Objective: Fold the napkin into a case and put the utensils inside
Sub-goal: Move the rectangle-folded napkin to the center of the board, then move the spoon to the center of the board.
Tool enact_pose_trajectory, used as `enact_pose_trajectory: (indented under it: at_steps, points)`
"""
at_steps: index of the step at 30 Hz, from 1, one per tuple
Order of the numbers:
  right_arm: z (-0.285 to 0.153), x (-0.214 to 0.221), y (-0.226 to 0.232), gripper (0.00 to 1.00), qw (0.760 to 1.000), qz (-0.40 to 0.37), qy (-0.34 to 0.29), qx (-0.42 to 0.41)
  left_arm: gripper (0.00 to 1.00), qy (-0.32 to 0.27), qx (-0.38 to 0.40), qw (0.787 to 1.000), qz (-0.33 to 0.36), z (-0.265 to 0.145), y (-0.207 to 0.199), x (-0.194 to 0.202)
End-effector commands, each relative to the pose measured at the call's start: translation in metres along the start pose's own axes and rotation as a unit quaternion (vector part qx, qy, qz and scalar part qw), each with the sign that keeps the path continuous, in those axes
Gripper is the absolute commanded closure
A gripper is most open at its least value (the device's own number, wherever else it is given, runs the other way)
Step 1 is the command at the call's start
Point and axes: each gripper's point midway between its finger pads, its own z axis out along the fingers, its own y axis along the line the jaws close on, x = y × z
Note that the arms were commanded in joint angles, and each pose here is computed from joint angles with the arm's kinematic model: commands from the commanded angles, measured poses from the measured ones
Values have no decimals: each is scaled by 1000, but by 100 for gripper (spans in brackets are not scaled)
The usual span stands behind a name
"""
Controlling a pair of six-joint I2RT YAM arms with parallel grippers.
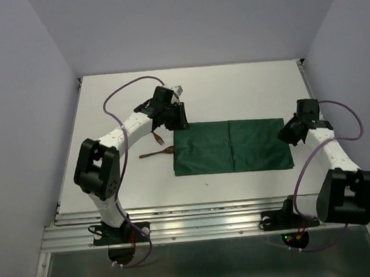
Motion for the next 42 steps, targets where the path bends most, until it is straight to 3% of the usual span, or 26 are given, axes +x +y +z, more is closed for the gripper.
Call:
enact_pose_trajectory:
  at_steps: [1, 10, 15, 24, 29, 35, 42]
  points:
    - [21, -8, 31, 93, 998, -28, 6, -57, 66, -9, 1, 1000, -19, 34, 0, -18]
    - [67, 17, 18, 93, 997, -37, 61, -31, 64, 0, -50, 998, -31, 67, 27, -19]
    - [94, 23, 0, 93, 997, -31, 67, 19, 56, -17, -57, 998, -37, 42, 35, -19]
    - [134, 5, -24, 93, 991, -46, 45, 117, 56, 11, -103, 993, -53, 3, 70, 25]
    - [140, -5, -14, 93, 992, -45, 42, 112, 60, 32, -109, 991, -69, 6, 78, 49]
    - [140, -7, -8, 94, 993, -44, 44, 104, 65, 42, -70, 994, -73, 15, 65, 52]
    - [137, -6, -10, 94, 993, -43, 42, 103, 71, 59, -83, 992, -70, 30, 70, 61]
